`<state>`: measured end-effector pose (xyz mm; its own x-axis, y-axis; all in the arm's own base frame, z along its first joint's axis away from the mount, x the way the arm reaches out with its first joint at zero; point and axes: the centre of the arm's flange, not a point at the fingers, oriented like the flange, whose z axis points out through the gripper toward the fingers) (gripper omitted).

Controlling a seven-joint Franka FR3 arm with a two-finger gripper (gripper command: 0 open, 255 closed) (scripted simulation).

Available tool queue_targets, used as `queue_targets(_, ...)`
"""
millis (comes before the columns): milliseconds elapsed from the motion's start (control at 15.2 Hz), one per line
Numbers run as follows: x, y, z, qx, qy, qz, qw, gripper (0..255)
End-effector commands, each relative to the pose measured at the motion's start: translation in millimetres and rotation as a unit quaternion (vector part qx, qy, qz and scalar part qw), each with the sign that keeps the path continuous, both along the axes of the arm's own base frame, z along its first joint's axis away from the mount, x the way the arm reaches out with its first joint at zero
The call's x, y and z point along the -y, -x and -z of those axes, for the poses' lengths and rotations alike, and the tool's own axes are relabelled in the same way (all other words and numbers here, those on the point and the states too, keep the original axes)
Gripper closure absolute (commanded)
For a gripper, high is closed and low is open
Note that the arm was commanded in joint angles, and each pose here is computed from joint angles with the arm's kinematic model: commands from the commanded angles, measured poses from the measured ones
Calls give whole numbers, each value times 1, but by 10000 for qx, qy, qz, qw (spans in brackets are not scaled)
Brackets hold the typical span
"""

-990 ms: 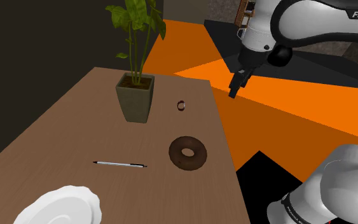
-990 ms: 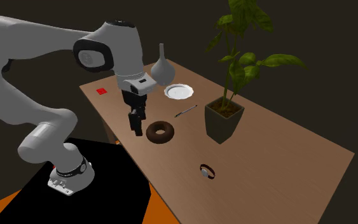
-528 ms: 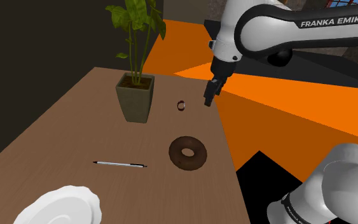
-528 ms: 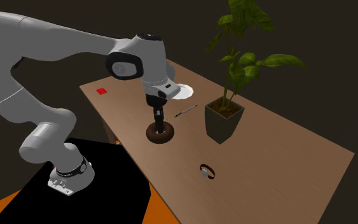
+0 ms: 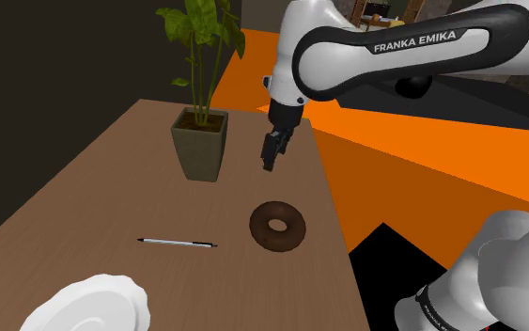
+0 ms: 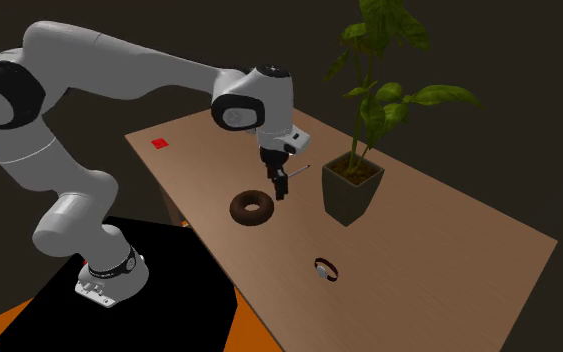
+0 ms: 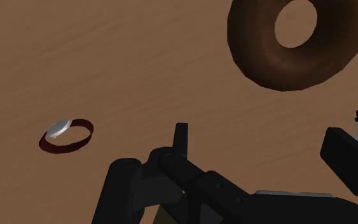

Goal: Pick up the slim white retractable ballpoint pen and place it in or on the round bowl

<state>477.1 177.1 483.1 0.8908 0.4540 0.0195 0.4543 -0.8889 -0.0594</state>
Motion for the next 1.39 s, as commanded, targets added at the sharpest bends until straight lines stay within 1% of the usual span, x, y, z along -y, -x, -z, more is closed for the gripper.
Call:
queue_targets(0,-19,-10,13,-41,-89,-176,9998,0)
queue_targets(330,-71,-33,39,-149,-300,-607,9976,0)
queue_targets(660,-126,-52,62,-257,-510,-1036,9930,0)
queue_targets(990,-183,-64,84,-364,-720,-1462,9860,0)
queue_targets(1320,-242,-71,104,-470,-927,-1886,9765,0)
